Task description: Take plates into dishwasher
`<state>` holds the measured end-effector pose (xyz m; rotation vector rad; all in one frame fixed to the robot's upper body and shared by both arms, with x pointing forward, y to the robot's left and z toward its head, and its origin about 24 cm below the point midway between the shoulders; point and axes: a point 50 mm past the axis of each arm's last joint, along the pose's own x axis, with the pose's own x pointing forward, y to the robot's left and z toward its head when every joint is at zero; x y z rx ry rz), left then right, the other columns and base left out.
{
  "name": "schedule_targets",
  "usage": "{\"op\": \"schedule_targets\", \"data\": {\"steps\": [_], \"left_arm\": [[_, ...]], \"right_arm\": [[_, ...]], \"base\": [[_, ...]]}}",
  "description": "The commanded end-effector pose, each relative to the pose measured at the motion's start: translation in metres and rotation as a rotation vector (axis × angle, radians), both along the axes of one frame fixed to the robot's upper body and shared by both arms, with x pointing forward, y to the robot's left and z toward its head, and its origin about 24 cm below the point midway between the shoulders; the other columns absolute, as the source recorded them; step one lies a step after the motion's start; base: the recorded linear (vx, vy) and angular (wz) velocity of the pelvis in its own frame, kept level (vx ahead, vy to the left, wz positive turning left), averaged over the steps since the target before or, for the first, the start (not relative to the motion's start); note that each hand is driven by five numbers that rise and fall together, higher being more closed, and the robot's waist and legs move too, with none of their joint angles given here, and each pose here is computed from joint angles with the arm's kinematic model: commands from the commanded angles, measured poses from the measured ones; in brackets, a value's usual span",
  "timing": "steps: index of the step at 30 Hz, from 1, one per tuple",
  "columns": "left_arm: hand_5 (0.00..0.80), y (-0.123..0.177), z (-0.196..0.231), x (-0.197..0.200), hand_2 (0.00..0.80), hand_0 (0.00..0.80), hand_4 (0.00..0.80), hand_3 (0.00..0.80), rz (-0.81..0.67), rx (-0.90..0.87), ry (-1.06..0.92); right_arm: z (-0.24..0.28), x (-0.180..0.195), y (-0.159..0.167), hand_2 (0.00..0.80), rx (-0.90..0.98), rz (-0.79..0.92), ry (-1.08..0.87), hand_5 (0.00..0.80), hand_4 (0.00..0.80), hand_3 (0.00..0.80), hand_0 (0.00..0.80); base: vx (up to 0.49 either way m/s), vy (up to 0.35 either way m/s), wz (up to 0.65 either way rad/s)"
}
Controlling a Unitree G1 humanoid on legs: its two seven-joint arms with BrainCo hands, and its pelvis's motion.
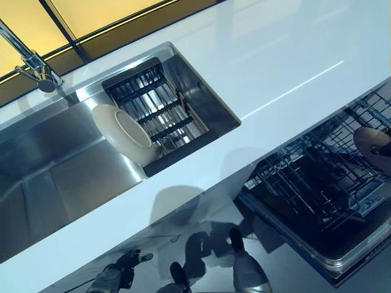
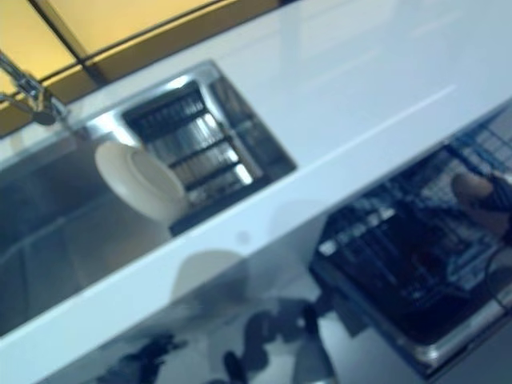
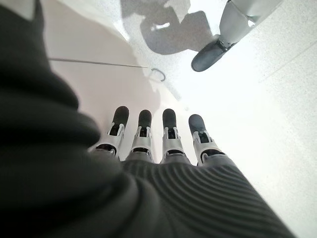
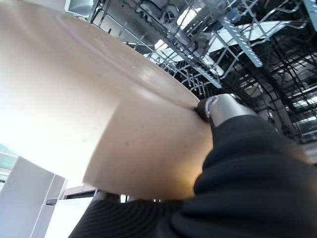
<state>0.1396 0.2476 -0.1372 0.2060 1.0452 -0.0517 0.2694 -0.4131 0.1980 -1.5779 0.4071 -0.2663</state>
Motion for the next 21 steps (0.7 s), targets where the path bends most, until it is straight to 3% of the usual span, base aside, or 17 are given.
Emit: {"op": "schedule_targets", "data": {"steps": [1,21], "left_arm": [[0.000,0.014,0.009,0.012,0.000,0.000,0.000,0.000,-0.048,0.058,-0.020],[0.000,0.001,0.013,0.032,0.000,0.000,0.000,0.000,-0.079,0.048,-0.068]], "right_arm": [[0.000,0.008,-0.002,0.800,-0.051,-0.048,-0.055,0.800,0.800,0.800,0.800],[-0.011,0.017,-0.011,0.800,-0.001,-0.141,-0.116,0.800,0.800,0.800,0.800]], "base": [[-0.012,-0.002,0.05],[-0.023,-0.013,0.04]]}}
